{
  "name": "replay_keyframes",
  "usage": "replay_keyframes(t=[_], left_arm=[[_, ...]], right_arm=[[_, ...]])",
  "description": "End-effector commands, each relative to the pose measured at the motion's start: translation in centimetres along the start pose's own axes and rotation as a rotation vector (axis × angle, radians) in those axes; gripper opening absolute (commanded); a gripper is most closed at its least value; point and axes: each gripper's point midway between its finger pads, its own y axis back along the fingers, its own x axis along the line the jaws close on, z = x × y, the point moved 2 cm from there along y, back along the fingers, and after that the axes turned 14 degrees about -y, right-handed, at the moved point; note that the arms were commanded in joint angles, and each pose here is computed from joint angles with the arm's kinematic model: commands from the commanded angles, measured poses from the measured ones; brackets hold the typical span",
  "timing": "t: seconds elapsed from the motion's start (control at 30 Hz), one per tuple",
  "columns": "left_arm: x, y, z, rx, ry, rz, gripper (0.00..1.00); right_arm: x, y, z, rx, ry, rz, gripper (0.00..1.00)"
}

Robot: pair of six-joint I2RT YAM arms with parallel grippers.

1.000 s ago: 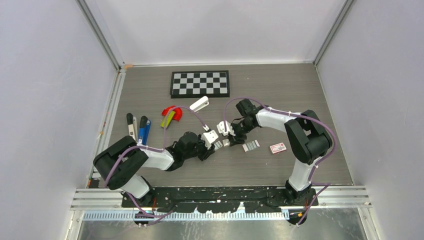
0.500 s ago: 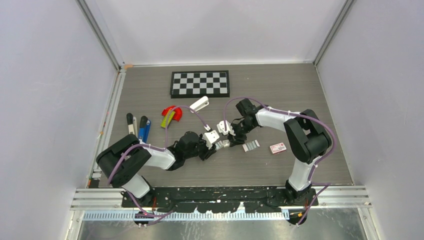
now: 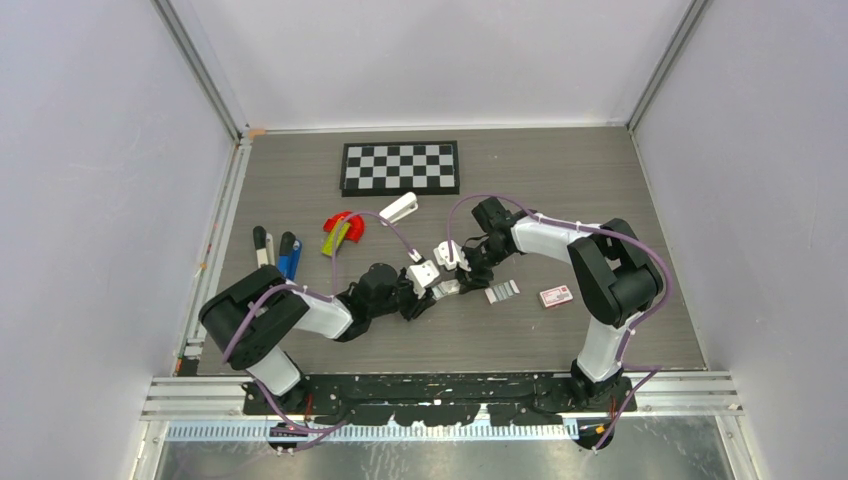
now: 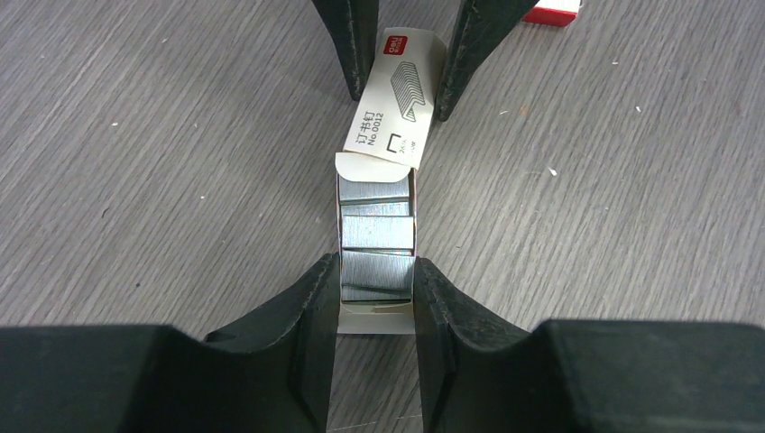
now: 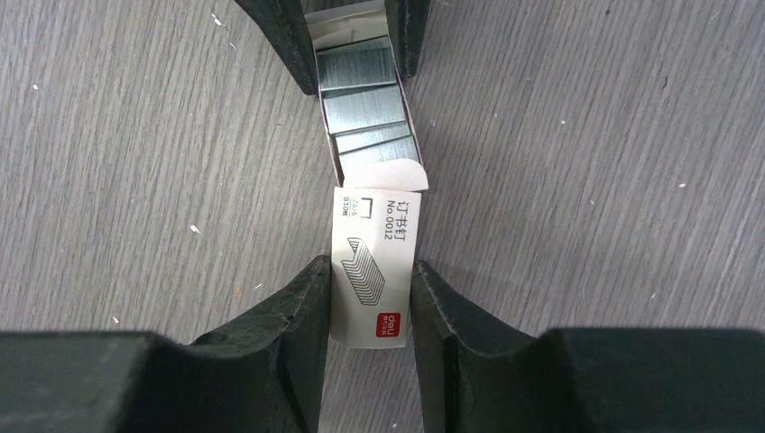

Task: Unload the staples from the stapler
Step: Close the staple box at the center of the board.

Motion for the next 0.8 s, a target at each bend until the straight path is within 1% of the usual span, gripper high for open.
replay_keyframes(t=[0.0,0.43,0.77], left_arm=[[-1.6,-0.1,-0.6,0.005,0.01,-0.079,0.34],[-2.1,-0.7,-0.5,0.011,-0.001,-0.129,0.34],[-2.1,-1.0,-0.5,0.025,-0.037,-0.152,0.34]], right_arm=[[0.0,-0.3,0.0,-0.015,-0.009,0.007,0.4],[0.5,-0.3,0.0,-0.017,0.02,0.034,0.41],[0.9,-0.4,-0.2,-0.016,0.057,0.058,0.41]])
